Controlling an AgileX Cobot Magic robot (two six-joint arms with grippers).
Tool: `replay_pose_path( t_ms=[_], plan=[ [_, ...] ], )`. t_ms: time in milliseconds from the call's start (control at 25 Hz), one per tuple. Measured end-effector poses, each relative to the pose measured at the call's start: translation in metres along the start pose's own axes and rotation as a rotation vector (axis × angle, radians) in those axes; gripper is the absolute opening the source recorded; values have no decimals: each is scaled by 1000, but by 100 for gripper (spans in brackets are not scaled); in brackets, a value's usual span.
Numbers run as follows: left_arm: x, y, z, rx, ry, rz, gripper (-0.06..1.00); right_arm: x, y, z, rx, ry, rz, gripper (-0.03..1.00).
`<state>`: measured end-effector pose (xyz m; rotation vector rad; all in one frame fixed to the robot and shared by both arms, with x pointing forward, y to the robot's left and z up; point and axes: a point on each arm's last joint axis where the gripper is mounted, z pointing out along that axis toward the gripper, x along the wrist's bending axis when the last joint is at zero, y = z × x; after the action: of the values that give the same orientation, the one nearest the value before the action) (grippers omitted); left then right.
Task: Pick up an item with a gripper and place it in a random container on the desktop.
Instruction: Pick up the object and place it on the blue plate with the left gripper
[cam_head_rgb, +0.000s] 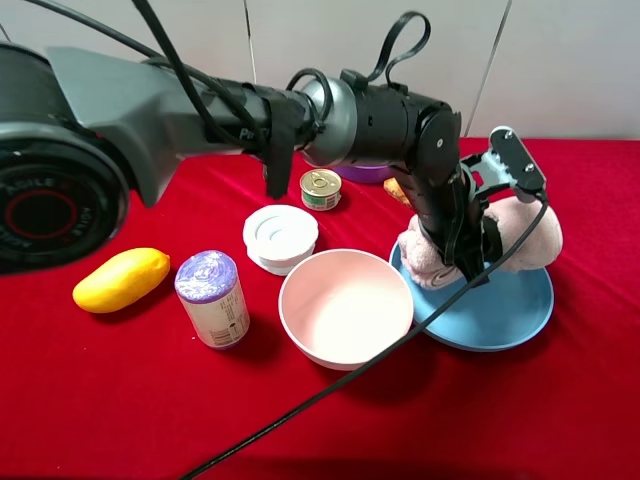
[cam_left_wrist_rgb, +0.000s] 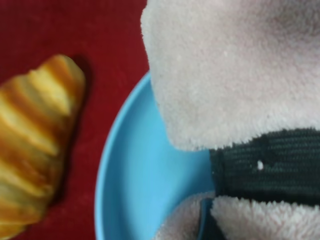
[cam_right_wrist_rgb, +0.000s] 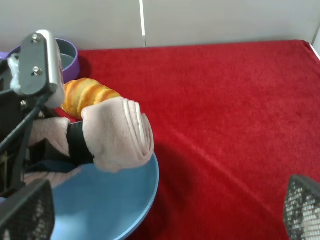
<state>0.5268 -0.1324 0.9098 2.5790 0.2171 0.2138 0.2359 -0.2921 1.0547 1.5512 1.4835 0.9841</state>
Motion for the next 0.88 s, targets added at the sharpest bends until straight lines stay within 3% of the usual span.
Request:
replay_pose_path(
  t_ms=[880],
  plan=[
    [-5,-4,8,26,-20,-9,50,0,0,0,0,1,1,69]
  ],
)
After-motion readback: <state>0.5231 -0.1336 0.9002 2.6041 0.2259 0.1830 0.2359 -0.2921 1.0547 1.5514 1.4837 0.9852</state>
